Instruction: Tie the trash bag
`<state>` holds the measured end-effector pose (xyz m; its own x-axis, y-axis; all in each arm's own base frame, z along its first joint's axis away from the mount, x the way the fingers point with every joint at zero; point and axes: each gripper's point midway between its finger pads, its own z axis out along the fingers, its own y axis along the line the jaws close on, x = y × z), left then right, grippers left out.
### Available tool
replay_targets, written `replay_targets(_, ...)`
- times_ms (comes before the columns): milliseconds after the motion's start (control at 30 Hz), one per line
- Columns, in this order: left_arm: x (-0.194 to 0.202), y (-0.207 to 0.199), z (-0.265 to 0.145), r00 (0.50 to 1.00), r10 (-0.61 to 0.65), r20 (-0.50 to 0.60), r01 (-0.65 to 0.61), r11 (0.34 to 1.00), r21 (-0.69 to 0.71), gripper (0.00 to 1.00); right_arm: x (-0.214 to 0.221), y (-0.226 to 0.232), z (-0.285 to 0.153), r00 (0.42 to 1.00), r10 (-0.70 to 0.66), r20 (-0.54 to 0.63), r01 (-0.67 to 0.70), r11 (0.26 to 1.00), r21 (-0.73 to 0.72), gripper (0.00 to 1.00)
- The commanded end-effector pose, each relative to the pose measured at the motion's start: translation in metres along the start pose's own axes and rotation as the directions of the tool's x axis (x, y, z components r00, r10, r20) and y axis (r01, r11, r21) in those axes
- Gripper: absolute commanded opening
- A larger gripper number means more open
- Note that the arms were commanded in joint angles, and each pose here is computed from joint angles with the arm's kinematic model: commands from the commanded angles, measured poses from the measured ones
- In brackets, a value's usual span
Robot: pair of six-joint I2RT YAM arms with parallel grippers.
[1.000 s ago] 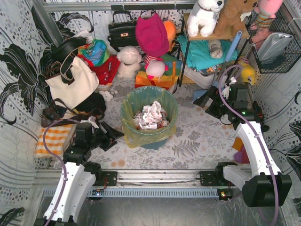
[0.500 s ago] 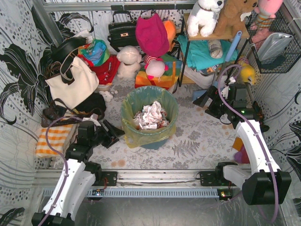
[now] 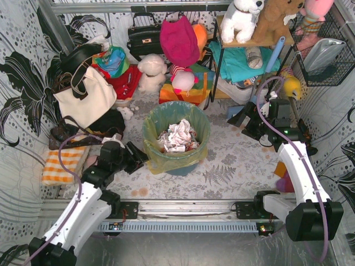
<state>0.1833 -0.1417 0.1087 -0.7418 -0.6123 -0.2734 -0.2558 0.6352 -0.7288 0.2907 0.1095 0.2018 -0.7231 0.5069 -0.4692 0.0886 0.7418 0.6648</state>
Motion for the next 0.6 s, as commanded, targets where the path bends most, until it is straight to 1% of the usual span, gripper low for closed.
replay_targets(0, -0.011, -0.007, 0.009, 0.998, 0.012, 0.063, -0.014, 1.0, 0.022, 0.66, -0.002, -0.001, -0.003, 0.999, -0.029, 0.019, 0.029, 1.0, 0.0, 0.94)
replay_targets(167, -0.007, -0.009, 0.02, 0.998, 0.021, 0.055, -0.022, 0.999, 0.024, 0.64, 0.001, -0.004, -0.004, 0.999, -0.038, 0.016, 0.038, 0.999, 0.009, 0.94)
replay_targets(267, -0.003, -0.009, 0.026, 0.999, 0.033, 0.037, -0.033, 0.999, 0.011, 0.57, 0.001, -0.007, -0.005, 0.999, -0.048, 0.013, 0.047, 0.999, 0.023, 0.94)
replay_targets(400, 0.001, -0.004, 0.031, 0.998, 0.065, 0.026, -0.064, 0.997, -0.047, 0.49, 0.001, -0.008, -0.006, 0.998, -0.057, 0.017, 0.057, 0.998, 0.034, 0.94)
replay_targets(567, 0.0, 0.002, 0.03, 0.994, 0.108, 0.033, -0.103, 0.986, -0.131, 0.46, 0.001, -0.007, -0.006, 0.998, -0.06, 0.013, 0.059, 0.998, 0.028, 0.94)
